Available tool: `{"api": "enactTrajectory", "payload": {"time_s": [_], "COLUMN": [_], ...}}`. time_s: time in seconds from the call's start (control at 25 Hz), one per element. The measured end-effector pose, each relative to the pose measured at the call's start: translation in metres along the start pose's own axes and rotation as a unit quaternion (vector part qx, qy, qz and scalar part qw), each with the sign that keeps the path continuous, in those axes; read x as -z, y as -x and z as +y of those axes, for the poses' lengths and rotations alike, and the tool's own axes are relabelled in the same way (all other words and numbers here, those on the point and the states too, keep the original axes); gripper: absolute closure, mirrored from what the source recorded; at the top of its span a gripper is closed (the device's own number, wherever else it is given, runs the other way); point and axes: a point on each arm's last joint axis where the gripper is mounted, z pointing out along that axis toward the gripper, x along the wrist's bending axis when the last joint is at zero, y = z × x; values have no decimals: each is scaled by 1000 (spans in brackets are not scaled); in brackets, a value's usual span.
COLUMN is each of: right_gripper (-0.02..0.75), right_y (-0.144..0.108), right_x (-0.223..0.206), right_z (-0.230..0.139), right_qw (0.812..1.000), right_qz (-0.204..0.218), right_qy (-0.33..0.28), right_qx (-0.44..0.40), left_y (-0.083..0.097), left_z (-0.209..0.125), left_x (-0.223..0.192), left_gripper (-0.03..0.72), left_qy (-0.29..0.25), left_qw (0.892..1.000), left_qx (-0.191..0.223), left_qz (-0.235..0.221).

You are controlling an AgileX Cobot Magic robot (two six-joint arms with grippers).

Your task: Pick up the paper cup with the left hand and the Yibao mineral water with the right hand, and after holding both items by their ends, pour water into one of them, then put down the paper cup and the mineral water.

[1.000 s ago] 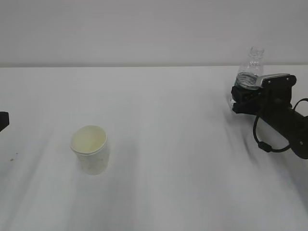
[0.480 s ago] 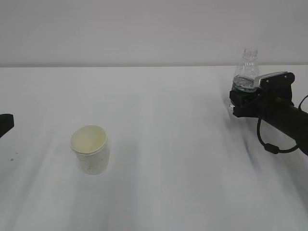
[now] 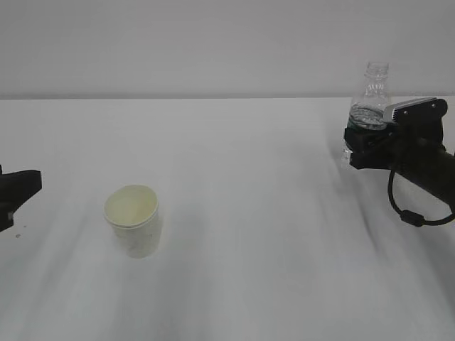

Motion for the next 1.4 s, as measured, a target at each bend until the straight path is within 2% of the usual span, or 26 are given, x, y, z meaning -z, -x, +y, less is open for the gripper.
{"api": "enactTrajectory", "payload": {"time_s": [0.4,0.76,1.2,1.4], "right_gripper": [294,294,294,294], "right_y": [-4,-8,-9,-9], "right_x": [20,37,41,41], "right_z": [18,32,34,34], "right_qw": [1000,1000,1000,1000], "right_qz": [-2,-3,-3,-3], "right_qy": [6,11,10,10], "right_qx": [2,2,-5,-5], "left_y": [0,0,8,3], "left_z": [-1,-9,-13,-12], "left_x": [-2,-25,-28,-29], "left_gripper": [274,275,309,311], "left_qy": [-1,3,-2,-1], "left_qw": [1000,1000,997,998], "left_qx": [2,8,-42,-43], "left_qz": [0,-7,-56,-47]}}
